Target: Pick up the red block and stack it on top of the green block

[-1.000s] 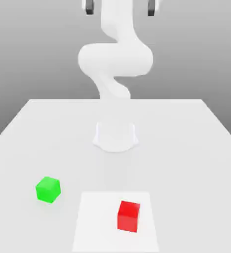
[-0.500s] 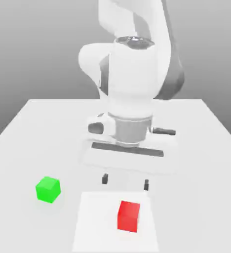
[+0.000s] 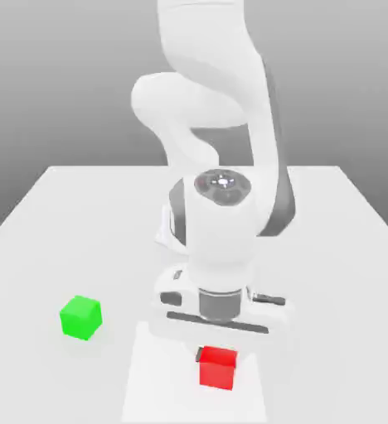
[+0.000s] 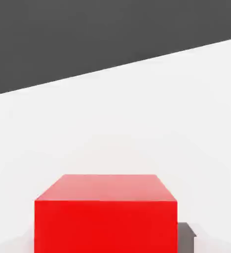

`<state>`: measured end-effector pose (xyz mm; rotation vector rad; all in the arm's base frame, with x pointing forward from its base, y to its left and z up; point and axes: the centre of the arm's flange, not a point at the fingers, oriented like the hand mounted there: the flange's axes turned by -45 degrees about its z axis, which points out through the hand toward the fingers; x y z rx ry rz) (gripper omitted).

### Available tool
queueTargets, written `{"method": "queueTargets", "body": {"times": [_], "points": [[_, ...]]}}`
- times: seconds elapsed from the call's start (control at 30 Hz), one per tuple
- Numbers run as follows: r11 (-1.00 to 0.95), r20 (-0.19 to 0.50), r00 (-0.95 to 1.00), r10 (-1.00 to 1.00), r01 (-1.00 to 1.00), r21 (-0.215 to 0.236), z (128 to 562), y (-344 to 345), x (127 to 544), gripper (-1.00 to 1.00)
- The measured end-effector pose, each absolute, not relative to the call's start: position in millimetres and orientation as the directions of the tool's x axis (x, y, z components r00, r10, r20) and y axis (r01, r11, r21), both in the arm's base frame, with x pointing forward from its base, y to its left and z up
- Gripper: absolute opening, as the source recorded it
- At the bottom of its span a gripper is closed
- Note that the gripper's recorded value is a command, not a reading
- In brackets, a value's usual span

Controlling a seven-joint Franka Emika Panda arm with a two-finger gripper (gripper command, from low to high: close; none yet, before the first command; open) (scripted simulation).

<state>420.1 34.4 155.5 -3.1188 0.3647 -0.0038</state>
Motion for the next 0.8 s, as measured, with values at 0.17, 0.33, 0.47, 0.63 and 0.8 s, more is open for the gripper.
{"method": "queueTargets", "body": {"times": [0.17, 0.33, 0.47, 0.63, 0.8], "points": [[-0.965, 0.001, 0.965, -0.263, -0.263, 0.002, 204, 25, 418, -1.00], [-0.686, 0.007, 0.686, -0.727, -0.727, 0.020, 228, -111, 377, -1.00], [-0.375, 0.007, 0.376, -0.927, -0.927, 0.008, 241, -172, 329, -1.00], [-0.201, 0.002, 0.201, -0.980, -0.980, 0.000, 208, -199, 304, -1.00], [-0.196, 0.001, 0.196, -0.981, -0.981, -0.001, 183, -199, 302, 1.00]]}}
